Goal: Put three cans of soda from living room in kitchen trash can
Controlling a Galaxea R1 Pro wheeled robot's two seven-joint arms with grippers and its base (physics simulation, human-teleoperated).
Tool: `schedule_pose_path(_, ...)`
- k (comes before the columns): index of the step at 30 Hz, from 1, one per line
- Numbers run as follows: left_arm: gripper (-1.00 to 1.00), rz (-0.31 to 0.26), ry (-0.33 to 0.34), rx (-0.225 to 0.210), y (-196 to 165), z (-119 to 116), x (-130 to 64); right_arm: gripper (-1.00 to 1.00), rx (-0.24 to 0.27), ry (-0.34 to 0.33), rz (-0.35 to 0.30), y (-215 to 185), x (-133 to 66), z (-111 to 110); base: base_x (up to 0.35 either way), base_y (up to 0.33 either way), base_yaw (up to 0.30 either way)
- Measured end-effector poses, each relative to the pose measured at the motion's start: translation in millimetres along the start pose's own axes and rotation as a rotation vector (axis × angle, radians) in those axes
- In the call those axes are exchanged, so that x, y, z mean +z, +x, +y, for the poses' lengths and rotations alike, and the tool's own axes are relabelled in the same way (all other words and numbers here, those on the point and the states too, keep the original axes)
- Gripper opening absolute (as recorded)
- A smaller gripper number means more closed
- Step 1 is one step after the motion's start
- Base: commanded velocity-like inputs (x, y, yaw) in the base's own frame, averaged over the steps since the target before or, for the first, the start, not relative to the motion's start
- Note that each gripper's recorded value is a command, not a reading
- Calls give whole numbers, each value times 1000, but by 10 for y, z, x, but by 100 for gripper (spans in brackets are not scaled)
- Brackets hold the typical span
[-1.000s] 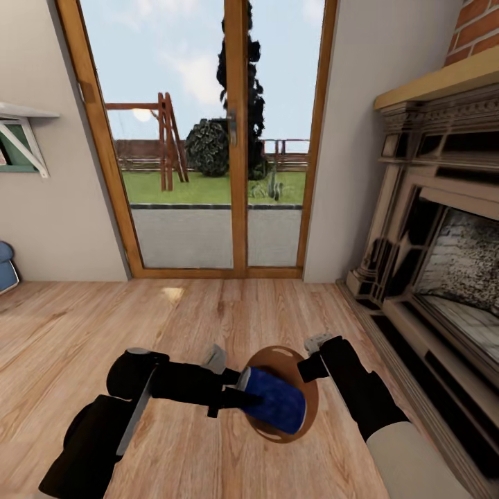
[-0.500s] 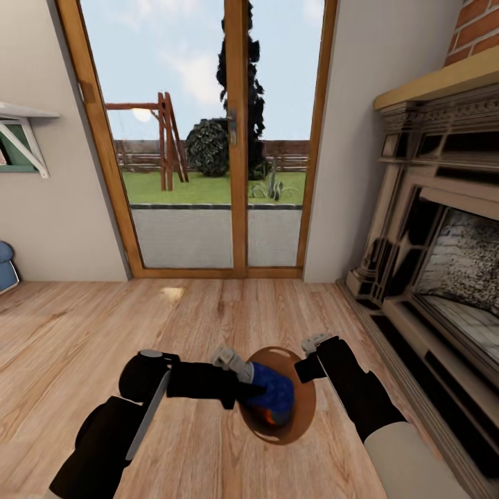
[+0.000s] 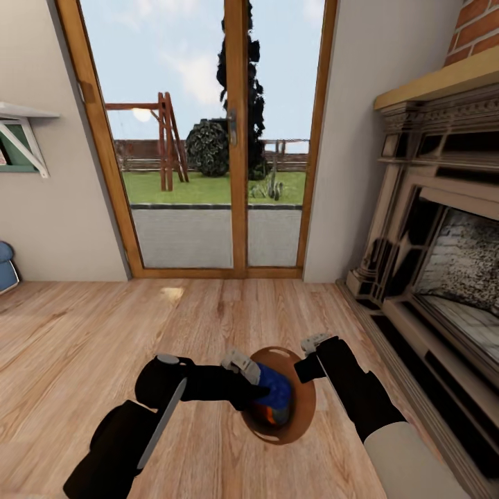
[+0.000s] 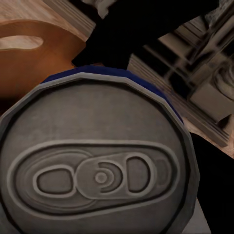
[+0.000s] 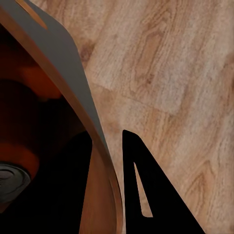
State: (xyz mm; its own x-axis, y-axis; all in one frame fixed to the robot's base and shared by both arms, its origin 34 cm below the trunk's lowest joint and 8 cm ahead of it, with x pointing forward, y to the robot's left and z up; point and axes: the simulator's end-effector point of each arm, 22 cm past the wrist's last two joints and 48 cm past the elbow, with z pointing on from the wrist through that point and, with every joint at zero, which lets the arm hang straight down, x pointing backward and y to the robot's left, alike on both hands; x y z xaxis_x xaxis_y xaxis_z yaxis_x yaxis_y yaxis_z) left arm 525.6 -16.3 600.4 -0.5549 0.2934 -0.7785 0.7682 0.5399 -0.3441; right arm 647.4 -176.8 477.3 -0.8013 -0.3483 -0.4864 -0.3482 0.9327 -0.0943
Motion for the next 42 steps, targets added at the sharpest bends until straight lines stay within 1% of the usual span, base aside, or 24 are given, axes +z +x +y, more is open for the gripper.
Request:
schedule_pose_path(4, -100, 14, -9, 19, 35, -30, 54, -100, -16, 2, 1, -4, 1, 30, 0, 0, 0)
schedule_pose_path(11, -100, 22, -17, 23, 66, -7, 80, -100, -21, -2, -2, -23, -1, 75, 0, 0, 0)
schedule_pose_path(12, -100, 32, -36, 25, 120, 60, 121, -100, -25, -4, -4, -37, -2, 104, 0, 0, 0)
schedule_pose_path(15, -100, 45, -46, 29, 184, 78, 195, -100, -15, -25, -6, -48, -5, 171, 0, 0, 0)
schedule_pose_path(18, -100, 66, -66, 36, 264, 105, 273, -100, -21, -17, -7, -52, -5, 162, 0, 0, 0)
schedule_pose_path(21, -100, 73, -72, 36, 290, 109, 302, -100, -25, -10, -7, -53, -5, 149, 0, 0, 0)
schedule_pose_path(26, -100, 82, -97, 35, 333, 165, 344, -100, -19, -23, -8, -57, -6, 182, 0, 0, 0)
schedule_pose_path(28, -100, 92, -128, 47, 372, 212, 387, -100, -22, -18, -7, -57, -5, 173, 0, 0, 0)
schedule_pose_path(34, -100, 101, -184, 69, 382, 267, 435, -100, -21, -19, -7, -56, -5, 176, 0, 0, 0)
schedule_pose_path(42, -100, 107, -203, 74, 401, 288, 455, -100, -22, -17, -7, -56, -5, 170, 0, 0, 0)
